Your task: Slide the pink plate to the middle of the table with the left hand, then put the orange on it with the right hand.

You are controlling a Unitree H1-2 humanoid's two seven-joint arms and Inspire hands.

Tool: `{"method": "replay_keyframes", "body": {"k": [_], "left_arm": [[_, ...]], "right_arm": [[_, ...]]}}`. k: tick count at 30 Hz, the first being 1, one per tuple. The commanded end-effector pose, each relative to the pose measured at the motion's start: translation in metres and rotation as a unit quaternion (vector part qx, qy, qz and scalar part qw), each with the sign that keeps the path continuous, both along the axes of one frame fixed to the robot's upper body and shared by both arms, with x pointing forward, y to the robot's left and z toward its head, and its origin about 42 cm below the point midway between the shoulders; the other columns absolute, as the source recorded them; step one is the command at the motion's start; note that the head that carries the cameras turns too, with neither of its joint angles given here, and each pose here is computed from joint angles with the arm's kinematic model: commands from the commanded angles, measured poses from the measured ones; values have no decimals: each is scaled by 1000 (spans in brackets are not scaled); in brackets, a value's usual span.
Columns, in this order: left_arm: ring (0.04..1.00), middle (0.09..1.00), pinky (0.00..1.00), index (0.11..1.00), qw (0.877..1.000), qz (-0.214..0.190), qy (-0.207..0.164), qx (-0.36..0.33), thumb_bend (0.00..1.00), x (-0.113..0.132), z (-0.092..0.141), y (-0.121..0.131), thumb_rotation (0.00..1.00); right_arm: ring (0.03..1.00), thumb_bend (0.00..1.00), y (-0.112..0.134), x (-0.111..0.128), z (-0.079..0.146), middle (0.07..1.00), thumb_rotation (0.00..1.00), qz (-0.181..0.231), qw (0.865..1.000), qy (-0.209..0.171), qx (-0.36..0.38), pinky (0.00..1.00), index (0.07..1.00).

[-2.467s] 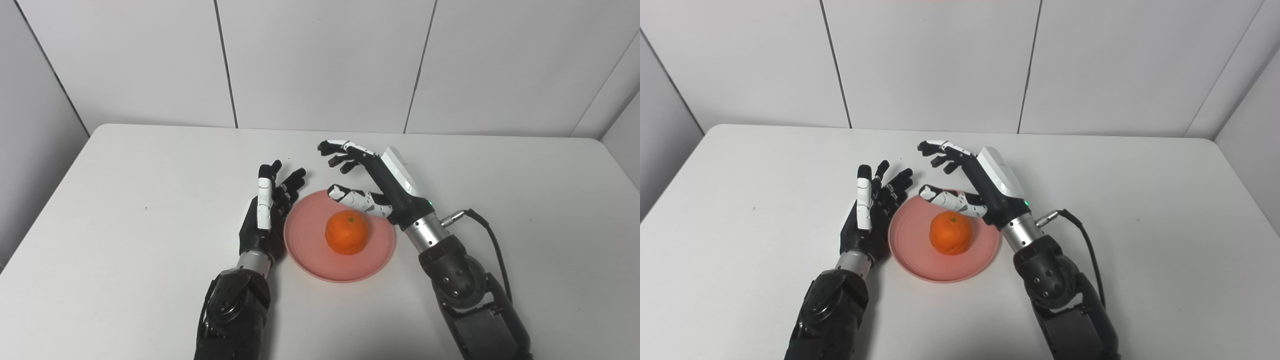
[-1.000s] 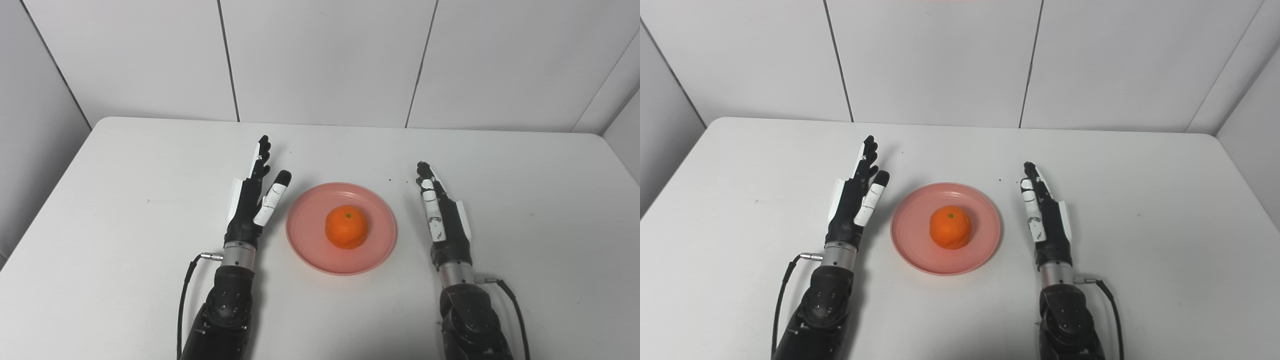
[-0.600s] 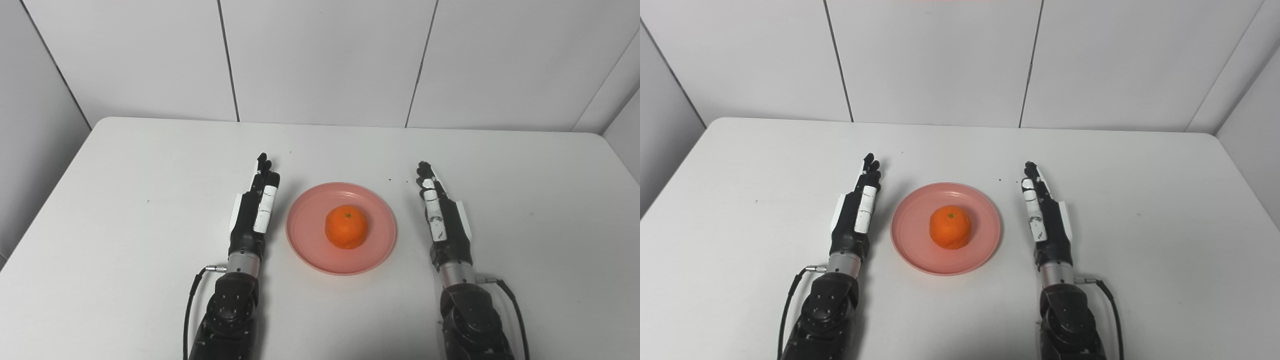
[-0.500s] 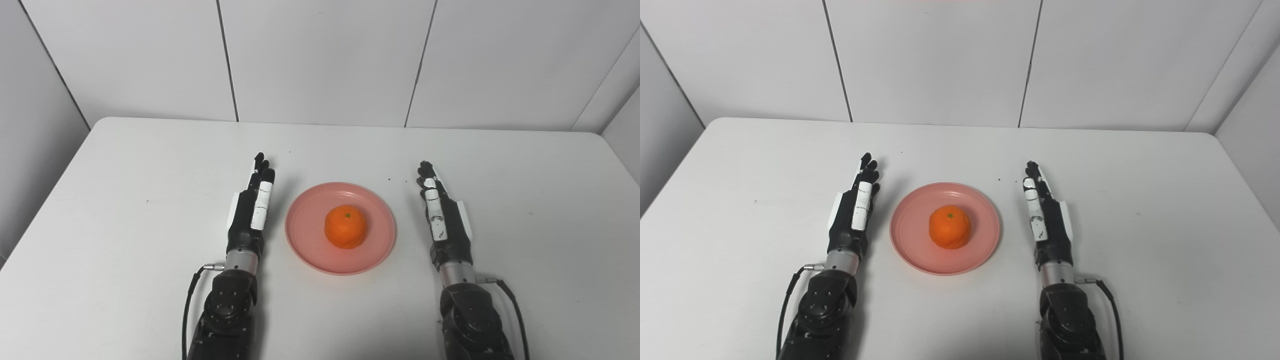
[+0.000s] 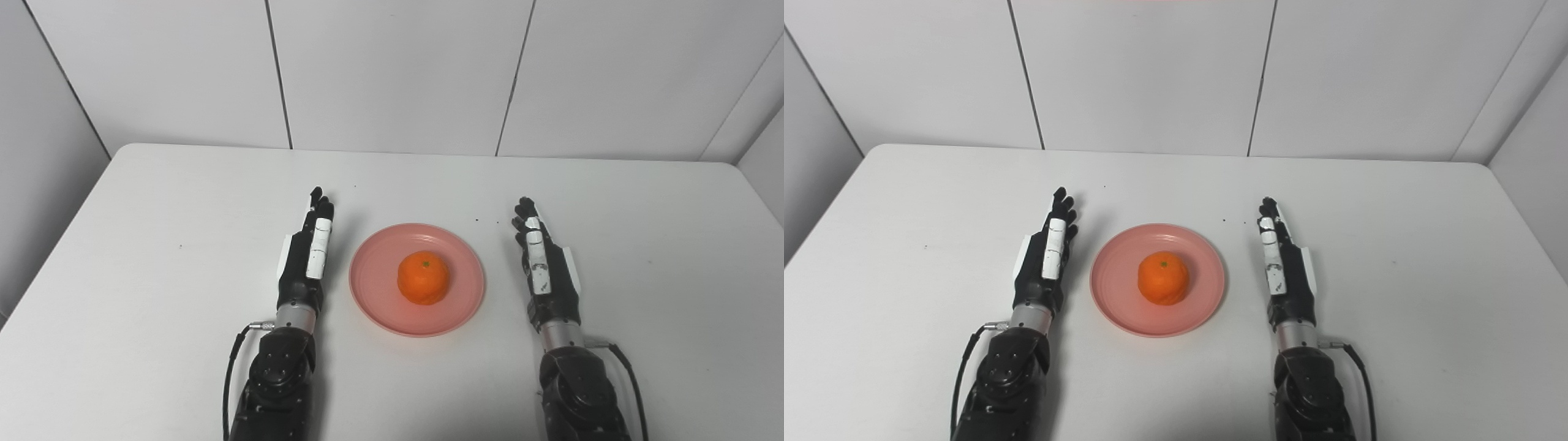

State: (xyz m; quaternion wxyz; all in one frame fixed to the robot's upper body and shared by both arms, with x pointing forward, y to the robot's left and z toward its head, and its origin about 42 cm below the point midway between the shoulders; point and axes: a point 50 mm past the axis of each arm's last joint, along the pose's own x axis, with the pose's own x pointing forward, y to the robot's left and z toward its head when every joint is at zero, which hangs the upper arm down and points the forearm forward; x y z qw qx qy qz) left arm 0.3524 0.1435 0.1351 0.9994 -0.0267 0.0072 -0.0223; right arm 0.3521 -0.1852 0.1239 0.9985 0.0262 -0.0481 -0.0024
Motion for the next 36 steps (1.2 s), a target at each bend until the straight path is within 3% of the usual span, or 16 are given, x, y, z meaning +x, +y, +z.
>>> {"method": "replay_keyframes", "body": {"k": [1,36], "left_arm": [[1000,1000,1000,1000,1000,-1,14,-1,891,0,-1,-1,1000],[1000,1000,1000,1000,1000,-6,18,13,955,-2,-8,2,1000]], "right_arm": [[955,850,-2,-4,-13,951,1000,-4,999,35,2,1000,940],[946,827,-1,-6,-12,939,1000,-6,999,32,1,1000,931]]}}
